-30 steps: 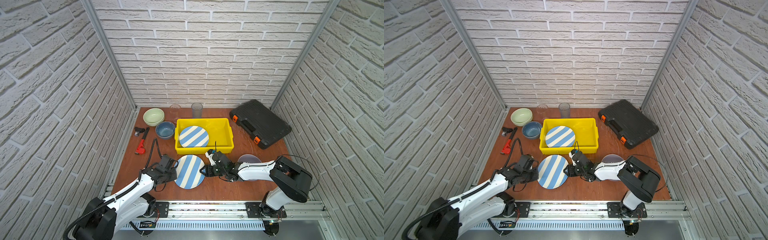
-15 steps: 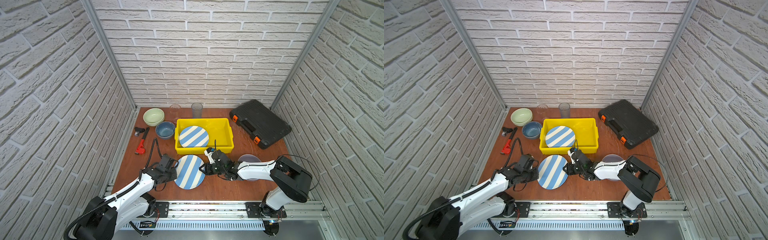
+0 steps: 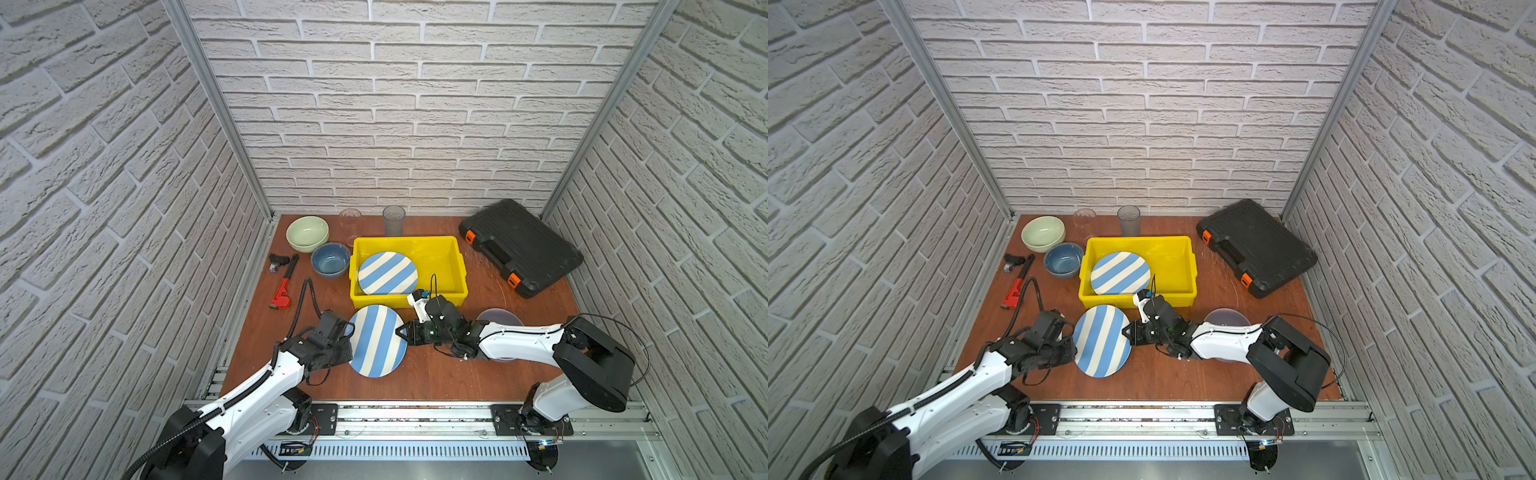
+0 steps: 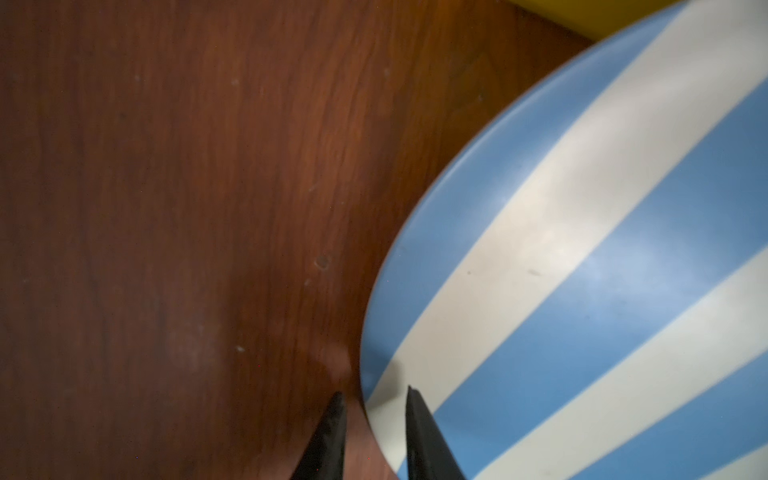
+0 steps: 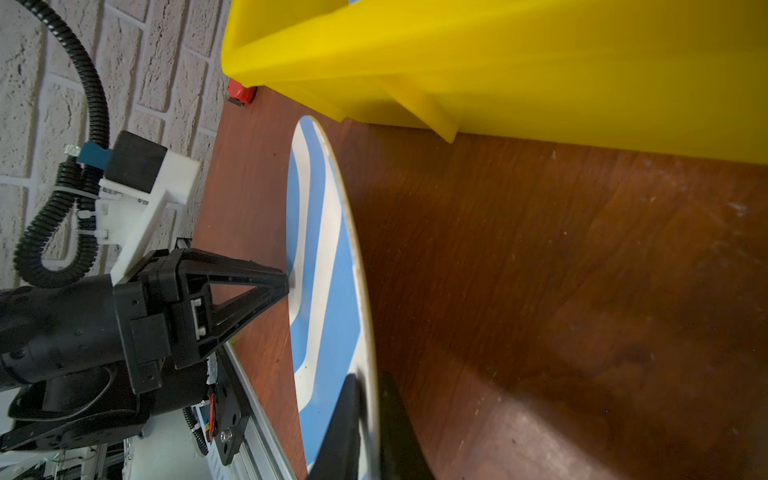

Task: Place the mixed dishes into the plastic bin
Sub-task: 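Grip the striped plate's edge with the right gripper while the left braces it, then lift the striped plate upright with the right gripper and carry it to the bin, then lower the striped plate into the bin onto the other striped plate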

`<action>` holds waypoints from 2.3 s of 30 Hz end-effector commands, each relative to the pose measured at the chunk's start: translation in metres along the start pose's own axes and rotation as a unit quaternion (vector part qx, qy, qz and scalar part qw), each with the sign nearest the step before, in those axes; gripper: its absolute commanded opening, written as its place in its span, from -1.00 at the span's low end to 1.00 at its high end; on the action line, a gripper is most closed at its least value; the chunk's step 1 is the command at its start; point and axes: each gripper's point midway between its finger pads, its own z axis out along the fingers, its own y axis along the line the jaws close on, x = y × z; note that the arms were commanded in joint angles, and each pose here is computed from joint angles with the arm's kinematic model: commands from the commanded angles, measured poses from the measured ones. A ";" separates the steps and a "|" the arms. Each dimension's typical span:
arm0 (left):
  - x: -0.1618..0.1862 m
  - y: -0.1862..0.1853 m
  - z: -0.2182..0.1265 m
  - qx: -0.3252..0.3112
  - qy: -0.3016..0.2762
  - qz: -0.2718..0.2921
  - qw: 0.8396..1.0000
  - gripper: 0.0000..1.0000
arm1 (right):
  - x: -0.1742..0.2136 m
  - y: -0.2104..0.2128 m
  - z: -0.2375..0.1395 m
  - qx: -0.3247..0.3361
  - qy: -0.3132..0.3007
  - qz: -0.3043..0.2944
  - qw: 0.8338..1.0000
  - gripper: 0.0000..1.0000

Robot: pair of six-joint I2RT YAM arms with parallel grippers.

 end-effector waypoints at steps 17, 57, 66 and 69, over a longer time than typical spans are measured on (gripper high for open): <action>-0.030 -0.018 -0.049 0.020 -0.057 -0.008 0.998 -0.07 | -0.011 0.022 -0.050 0.034 0.007 -0.045 0.998 -0.88; -0.057 -0.020 -0.115 0.035 -0.145 0.008 0.989 0.38 | -0.244 0.042 -0.113 0.015 -0.160 -0.037 0.986 -0.89; -0.056 -0.015 -0.118 0.025 -0.145 0.010 0.989 0.39 | -0.251 0.024 -0.062 -0.023 -0.132 -0.018 0.991 -0.89; -0.056 -0.015 -0.119 0.027 -0.149 0.010 0.988 0.39 | -0.249 0.017 -0.051 -0.020 -0.124 -0.011 0.992 -0.89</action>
